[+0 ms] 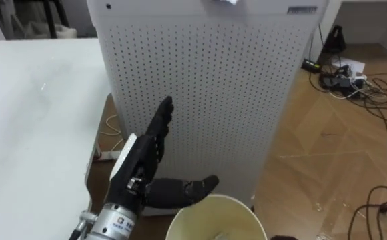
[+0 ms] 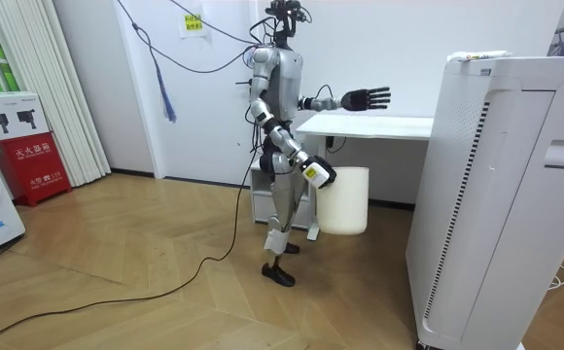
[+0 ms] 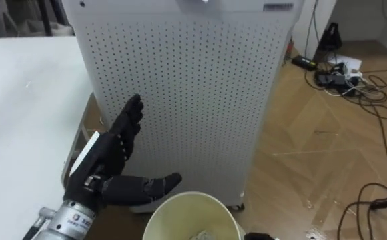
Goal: Pick garbage
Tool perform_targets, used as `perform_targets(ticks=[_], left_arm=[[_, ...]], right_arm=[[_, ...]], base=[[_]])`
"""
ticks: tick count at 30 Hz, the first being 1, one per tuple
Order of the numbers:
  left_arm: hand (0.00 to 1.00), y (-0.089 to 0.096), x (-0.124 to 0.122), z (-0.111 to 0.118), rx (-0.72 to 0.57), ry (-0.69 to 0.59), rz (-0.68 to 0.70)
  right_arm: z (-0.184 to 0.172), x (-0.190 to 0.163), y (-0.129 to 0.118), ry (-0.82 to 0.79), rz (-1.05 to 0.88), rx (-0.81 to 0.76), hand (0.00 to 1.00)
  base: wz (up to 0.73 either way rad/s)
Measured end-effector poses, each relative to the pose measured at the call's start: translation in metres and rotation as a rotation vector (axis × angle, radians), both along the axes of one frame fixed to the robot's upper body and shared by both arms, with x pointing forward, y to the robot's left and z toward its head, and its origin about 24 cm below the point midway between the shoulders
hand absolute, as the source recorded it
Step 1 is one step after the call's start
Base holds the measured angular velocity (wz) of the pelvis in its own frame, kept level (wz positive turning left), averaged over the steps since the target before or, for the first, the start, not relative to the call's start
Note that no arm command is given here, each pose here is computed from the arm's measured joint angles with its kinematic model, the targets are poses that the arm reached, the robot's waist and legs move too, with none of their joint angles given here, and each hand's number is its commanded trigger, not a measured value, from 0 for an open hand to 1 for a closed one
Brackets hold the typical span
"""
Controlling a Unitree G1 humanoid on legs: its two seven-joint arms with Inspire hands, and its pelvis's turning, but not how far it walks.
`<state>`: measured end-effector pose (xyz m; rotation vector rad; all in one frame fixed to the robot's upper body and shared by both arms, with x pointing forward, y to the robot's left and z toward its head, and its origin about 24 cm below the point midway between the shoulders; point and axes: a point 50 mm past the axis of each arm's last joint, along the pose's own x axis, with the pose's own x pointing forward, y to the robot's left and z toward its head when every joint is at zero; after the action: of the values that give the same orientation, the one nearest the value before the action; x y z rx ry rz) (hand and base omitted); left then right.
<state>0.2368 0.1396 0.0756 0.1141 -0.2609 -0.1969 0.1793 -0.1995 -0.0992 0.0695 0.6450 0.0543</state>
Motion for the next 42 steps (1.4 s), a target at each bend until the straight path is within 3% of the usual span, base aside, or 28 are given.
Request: perform_targets(ticks=[4,10,20,30,42], left_arm=[[0.0,0.013,-0.001,0.015,0.096,-0.124,0.126],[0.0,0.016,-0.005,0.029,0.101,-0.251,0.219],[0.0,0.024,-0.006,0.036,0.193,-0.321,0.325],[0.0,0.024,-0.012,0.047,0.231,-0.443,0.372],[0.0,0.02,-0.016,0.063,0.288,-0.596,0.368]], right_arm=[[-0.004,-0.007,-0.003,0.022,-0.008,-0.008,1.0],[-0.009,-0.012,-0.006,0.048,-0.009,-0.014,1.0],[-0.013,-0.021,0.0,0.074,0.104,-0.015,1.0],[-0.021,-0.041,-0.013,0.15,0.144,-0.053,1.0],[-0.02,-0.038,-0.013,0.141,0.132,-0.065,1.0]], base=[[-0.43],[-0.14],[-0.35],[-0.25],[0.0]])
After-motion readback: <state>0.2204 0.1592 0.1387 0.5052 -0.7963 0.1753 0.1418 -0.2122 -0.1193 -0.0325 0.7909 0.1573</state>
